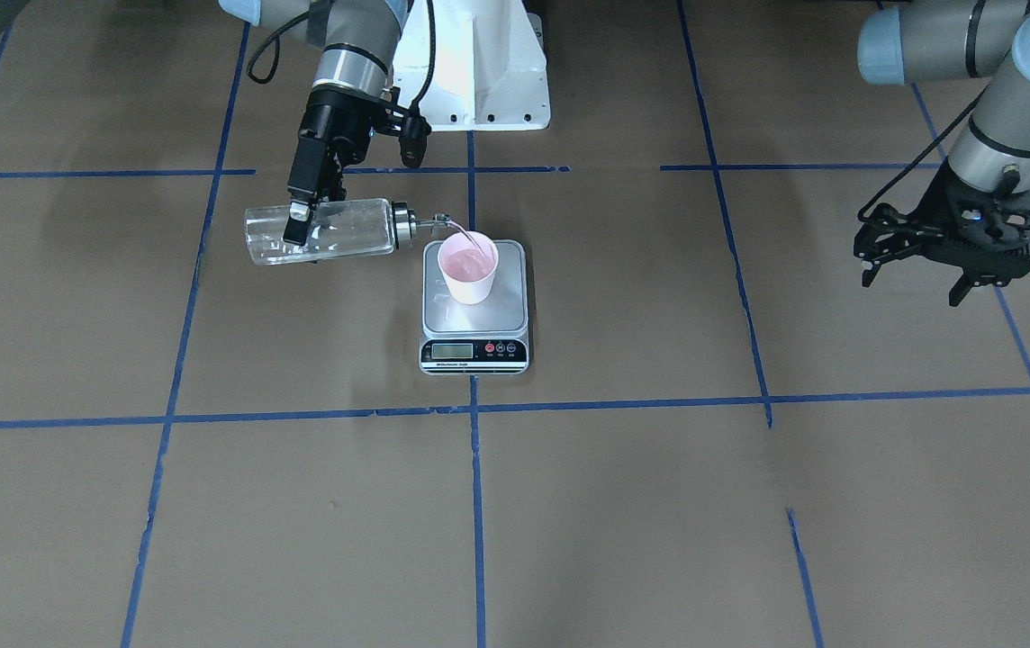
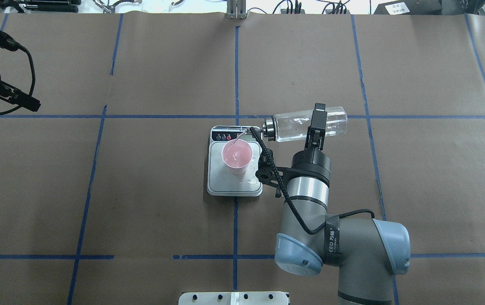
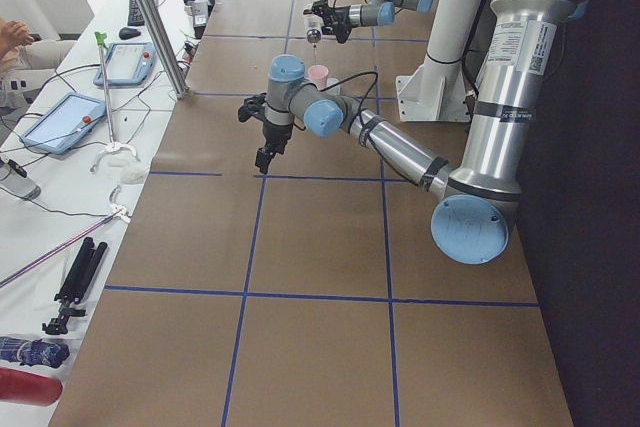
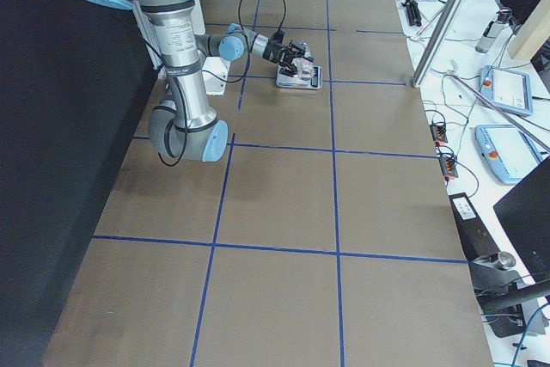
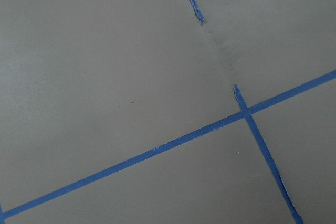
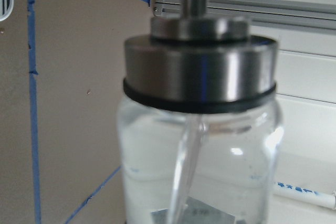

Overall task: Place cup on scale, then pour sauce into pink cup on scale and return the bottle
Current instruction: 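Turn the bottle upright and move it back toward its spot, then lower the bottle onto the table with the right gripper and release it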

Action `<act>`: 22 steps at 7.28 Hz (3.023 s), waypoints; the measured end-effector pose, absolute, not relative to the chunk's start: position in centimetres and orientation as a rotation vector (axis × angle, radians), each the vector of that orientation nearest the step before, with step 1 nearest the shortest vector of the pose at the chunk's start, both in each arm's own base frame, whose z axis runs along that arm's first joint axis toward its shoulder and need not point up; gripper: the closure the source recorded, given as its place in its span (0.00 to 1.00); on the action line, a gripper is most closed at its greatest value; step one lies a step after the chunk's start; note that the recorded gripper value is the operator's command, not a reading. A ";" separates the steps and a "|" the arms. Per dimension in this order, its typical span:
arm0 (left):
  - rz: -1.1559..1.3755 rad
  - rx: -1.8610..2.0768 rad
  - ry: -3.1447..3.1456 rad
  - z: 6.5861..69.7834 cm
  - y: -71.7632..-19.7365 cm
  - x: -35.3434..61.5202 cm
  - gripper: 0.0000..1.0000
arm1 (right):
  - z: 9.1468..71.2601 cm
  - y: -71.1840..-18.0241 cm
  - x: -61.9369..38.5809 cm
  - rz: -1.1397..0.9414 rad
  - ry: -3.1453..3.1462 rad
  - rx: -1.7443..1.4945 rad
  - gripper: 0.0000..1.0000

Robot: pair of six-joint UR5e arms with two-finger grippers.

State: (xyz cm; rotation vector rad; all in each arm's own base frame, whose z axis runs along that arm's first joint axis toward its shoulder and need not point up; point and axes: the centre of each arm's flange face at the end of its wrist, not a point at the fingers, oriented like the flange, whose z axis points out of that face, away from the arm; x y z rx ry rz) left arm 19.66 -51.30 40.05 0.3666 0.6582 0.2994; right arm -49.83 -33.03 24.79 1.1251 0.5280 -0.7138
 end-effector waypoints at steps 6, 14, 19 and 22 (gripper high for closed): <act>0.286 0.372 0.659 39.9 -51.5 19.0 0.00 | 26.5 -31.8 -50.1 -0.196 -0.015 1.162 1.00; 0.265 0.362 0.687 40.3 -52.5 17.3 0.00 | 33.7 -33.1 -46.5 0.522 -0.560 1.045 1.00; 0.256 0.356 0.702 40.2 -52.6 16.9 0.00 | 40.8 -34.8 -45.5 0.667 -0.544 0.993 1.00; 0.253 0.356 0.702 40.1 -52.6 16.9 0.00 | 45.8 -35.4 -46.9 0.668 -0.572 1.029 1.00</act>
